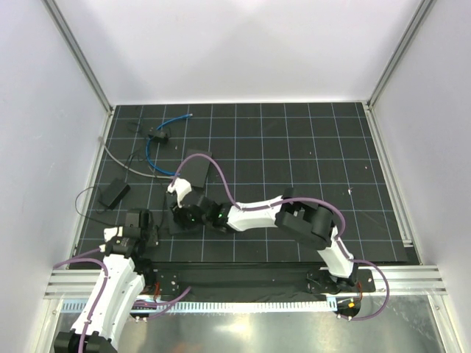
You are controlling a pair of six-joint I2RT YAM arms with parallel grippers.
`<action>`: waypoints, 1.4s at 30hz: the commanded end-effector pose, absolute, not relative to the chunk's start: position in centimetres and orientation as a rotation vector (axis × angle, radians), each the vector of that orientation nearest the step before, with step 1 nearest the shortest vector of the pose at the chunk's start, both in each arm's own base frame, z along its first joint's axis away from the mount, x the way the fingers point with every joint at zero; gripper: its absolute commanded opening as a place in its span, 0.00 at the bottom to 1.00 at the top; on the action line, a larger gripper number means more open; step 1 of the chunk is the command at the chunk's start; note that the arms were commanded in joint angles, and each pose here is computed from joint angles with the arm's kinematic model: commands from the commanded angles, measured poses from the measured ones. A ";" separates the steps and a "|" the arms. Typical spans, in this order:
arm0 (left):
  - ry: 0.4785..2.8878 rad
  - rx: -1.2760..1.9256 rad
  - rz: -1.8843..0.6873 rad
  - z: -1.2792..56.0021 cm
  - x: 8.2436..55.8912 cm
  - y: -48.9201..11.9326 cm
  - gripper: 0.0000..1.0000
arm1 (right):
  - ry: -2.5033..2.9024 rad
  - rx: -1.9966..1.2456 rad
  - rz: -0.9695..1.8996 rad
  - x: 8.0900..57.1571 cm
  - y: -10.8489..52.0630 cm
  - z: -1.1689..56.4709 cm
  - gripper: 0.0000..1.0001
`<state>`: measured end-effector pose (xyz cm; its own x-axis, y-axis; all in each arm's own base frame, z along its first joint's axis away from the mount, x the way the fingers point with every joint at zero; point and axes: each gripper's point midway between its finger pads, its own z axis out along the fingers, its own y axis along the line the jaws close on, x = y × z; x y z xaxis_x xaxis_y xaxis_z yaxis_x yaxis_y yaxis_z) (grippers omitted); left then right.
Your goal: Pull the plug from the switch port
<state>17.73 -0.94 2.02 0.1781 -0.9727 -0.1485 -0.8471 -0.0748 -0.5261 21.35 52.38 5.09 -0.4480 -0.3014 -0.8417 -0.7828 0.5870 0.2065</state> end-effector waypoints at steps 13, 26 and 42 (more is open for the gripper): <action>1.761 -1.921 -0.302 2.5 17.6 -1.0 0.00 | 2.020 -1.202 1.213 19.0 54.1 4.6 0.17; 1.716 -1.923 -0.312 3.7 17.8 -0.6 0.00 | 2.102 -1.198 1.107 21.4 54.9 1.8 0.17; 1.593 -1.980 -0.258 3.6 18.0 0.9 0.00 | 2.349 -1.280 0.792 21.0 49.3 -5.1 0.10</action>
<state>17.50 -0.97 2.33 0.1841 -0.9723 -0.1438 -0.8537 -0.0857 -0.5136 21.51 56.18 4.31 -0.4629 -0.4343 -0.7727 -0.8855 0.2670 0.3804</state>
